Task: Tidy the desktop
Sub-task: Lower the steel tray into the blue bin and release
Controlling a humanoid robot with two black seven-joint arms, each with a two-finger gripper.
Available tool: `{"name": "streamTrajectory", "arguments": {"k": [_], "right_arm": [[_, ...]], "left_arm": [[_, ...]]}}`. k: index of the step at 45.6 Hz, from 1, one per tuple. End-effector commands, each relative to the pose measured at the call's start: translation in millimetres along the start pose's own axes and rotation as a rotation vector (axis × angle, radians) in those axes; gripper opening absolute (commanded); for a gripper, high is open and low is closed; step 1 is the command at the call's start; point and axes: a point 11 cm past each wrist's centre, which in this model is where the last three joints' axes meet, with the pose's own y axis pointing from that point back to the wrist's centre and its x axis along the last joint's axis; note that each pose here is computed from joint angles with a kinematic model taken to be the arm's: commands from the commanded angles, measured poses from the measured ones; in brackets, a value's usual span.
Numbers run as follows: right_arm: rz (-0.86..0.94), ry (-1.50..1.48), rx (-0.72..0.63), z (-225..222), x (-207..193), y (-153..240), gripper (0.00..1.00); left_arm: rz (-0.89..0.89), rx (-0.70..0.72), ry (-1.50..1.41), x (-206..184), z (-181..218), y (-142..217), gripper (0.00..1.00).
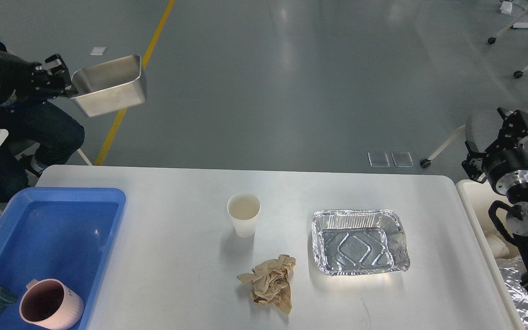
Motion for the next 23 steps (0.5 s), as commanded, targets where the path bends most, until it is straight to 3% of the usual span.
{"name": "streamTrajectory", "arguments": {"k": [1,10,23], "right_arm": [[0.001,0.0,-0.002,0.6,0.3,0.0,1.0],[-0.003,-0.002,0.003,-1.0,-1.9,-1.3,1.0],[-0.005,-0.009,-0.002,2.7,-4.1,-1.0,1.0]], "left_arm": [[-0.051,0.12,0.055,-22.4,-56.7,-14.9,0.0],[-0.08,0.29,0.129,-56.2,-129.1,-27.6,0.0],[-0.046,0.447,0.22,-90.3,-187.1,-37.5,0.0]]}}
